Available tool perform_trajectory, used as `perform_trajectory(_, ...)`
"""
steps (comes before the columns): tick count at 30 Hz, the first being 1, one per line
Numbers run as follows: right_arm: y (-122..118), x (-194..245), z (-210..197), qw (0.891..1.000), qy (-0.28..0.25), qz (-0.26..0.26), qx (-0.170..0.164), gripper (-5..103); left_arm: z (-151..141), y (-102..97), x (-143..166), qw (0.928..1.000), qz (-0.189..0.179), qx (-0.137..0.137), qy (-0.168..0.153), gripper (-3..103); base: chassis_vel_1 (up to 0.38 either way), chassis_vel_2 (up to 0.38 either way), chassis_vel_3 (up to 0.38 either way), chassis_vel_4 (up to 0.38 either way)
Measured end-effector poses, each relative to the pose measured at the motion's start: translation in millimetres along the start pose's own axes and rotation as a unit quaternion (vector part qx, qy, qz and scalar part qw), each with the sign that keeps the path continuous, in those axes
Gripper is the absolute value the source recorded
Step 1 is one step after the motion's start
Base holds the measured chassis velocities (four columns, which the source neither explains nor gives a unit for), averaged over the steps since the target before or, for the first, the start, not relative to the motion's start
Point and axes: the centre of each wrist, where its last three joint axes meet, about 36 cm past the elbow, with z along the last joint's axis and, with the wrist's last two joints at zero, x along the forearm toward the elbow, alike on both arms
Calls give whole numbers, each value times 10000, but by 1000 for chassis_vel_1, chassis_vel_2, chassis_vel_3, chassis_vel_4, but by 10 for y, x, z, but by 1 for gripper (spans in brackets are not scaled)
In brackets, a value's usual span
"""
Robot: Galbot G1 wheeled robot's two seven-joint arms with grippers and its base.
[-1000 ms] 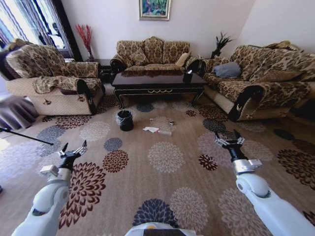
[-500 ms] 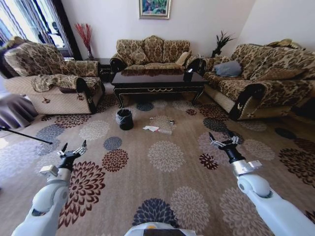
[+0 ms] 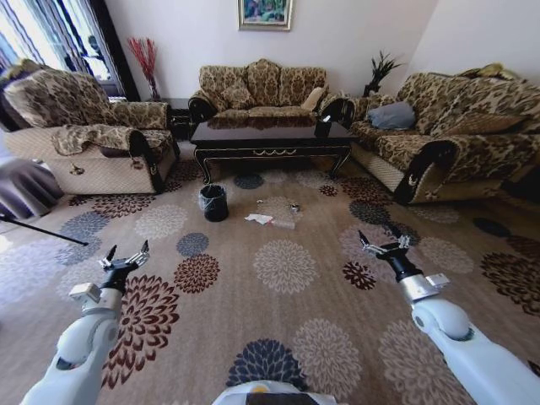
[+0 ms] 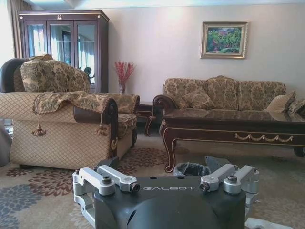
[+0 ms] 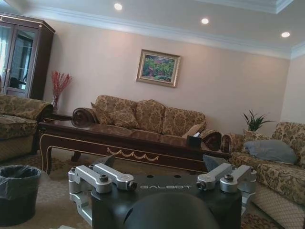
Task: Move to the front of the table and pick up the trash from the floor, then place it into the trash bin.
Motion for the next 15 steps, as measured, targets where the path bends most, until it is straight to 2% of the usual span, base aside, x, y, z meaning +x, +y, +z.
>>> perform_trajectory(15, -67, -55, -158, 9999, 100, -79, -56, 100, 10, 3, 1, 10000, -11, -4, 1, 100, 0, 0, 0, 0)
